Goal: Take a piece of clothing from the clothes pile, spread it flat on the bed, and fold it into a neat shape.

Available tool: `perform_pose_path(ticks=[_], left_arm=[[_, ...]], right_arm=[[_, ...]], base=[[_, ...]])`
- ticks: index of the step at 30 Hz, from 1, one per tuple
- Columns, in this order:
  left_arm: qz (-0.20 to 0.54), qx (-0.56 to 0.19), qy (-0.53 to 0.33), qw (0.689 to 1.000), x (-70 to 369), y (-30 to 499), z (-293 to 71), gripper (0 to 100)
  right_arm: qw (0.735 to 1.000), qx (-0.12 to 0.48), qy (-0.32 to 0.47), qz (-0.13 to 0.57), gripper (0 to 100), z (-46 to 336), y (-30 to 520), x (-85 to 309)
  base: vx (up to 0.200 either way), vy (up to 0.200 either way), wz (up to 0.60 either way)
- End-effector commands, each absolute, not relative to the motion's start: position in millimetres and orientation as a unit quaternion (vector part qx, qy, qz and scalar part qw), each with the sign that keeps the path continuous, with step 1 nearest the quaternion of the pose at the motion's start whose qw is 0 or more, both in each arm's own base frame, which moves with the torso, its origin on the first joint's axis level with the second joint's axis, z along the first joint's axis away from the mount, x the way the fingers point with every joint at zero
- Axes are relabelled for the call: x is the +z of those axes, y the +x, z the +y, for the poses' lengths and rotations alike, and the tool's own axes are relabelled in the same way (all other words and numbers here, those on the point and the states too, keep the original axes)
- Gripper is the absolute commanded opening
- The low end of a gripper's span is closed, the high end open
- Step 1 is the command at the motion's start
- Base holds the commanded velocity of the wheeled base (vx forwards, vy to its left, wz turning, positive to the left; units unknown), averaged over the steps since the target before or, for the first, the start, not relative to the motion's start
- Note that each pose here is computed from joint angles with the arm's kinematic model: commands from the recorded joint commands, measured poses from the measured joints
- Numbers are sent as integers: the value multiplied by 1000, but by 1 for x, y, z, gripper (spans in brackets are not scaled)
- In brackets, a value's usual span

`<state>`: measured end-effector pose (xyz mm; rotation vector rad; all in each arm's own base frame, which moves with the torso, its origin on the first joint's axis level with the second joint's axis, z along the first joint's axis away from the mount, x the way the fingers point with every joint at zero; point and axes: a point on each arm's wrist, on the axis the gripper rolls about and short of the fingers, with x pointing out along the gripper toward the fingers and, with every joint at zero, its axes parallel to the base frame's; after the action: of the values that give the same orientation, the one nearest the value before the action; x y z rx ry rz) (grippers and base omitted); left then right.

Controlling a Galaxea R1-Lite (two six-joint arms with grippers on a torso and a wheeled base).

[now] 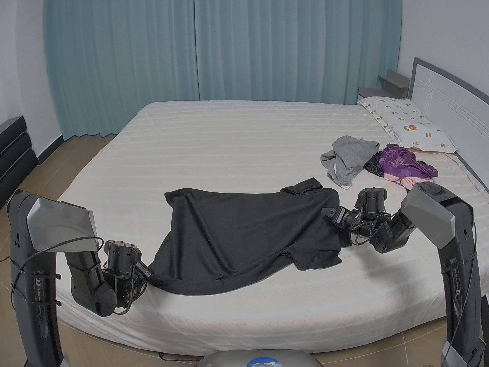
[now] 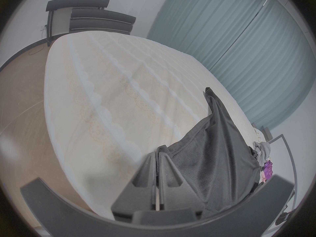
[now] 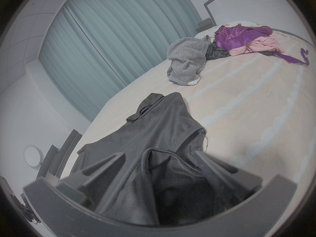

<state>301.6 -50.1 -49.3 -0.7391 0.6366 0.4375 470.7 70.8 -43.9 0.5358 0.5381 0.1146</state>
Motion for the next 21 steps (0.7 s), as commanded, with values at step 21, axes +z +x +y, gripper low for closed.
perform_pose_path(ticks=[21], left_arm=[[313, 209, -348, 859, -52, 297, -51, 0]], right_arm=[[889, 135, 219, 379, 100, 51, 356, -38]], base=[[0, 0, 0]])
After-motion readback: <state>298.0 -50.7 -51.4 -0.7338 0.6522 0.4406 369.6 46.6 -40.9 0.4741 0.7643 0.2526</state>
